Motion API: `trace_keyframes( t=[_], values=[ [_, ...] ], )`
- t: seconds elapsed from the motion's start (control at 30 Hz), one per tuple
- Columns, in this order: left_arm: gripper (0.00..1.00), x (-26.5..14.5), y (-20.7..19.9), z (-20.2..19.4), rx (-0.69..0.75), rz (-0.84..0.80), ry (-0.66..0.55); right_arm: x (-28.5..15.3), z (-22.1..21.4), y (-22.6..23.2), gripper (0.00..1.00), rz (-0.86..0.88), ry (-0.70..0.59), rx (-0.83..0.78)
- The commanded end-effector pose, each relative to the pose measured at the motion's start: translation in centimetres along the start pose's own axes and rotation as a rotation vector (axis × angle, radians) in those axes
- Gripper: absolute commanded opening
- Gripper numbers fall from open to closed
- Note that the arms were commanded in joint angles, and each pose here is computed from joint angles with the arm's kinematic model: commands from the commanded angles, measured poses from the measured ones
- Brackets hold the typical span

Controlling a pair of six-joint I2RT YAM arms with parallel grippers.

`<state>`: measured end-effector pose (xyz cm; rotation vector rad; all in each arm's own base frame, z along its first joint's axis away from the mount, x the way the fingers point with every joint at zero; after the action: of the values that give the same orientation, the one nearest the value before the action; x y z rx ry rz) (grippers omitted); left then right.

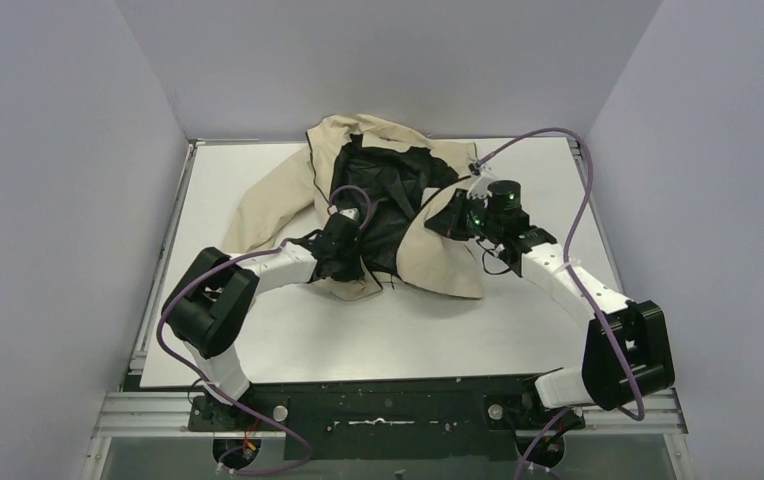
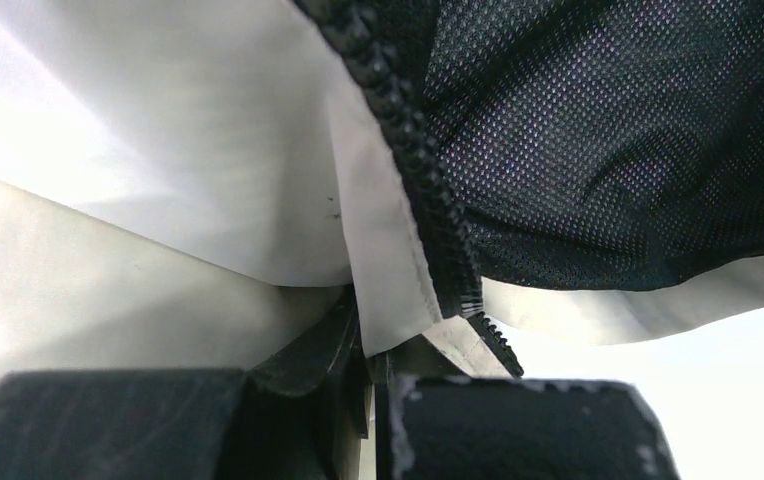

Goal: Zip up the jacket

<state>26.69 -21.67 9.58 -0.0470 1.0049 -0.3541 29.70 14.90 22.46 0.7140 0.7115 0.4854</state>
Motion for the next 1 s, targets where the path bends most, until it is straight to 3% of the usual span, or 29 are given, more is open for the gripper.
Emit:
trace_keyframes(
  t=[0.0,0.2,0.5,0.63,0.73,0.97],
  values=[
    [0.0,0.5,3.2,-3.9,0.052,0.181,0.163,-2.0,-2.4,1.0,0.0,0.157,0.143,-0.031],
    [0.0,0.3,3.1,-3.6,0.053,0.176,0.148,-2.4,-6.6,-3.0,0.0,0.002,0.273,-0.037],
    [0.0,0.0,3.1,-3.7,0.055,0.179,0.148,-1.0,-7.8,-7.5,0.02,-0.32,0.195,-0.026],
    [0.0,-0.1,3.2,-3.9,0.053,0.183,0.152,-0.9,-7.1,-6.8,0.34,-0.361,0.136,-0.051],
    [0.0,0.0,3.2,-4.1,0.05,0.179,0.156,-1.3,-6.7,-5.5,0.52,-0.365,0.095,-0.079],
    [0.0,0.1,2.9,-4.0,0.051,0.16,0.147,-3.7,-6.8,-1.6,0.72,-0.397,0.017,-0.162]
  ],
)
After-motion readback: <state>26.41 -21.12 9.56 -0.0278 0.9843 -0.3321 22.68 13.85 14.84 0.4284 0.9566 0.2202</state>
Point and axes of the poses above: each gripper's point midway between its finger pads, its own x axis out along the fingers, its own y axis along the line the jaws close on, z = x × y, the point moved 10 cm from there along -x, back along the fingers, and after that the axes turned 13 degrees about x, right-handed, at the moved point
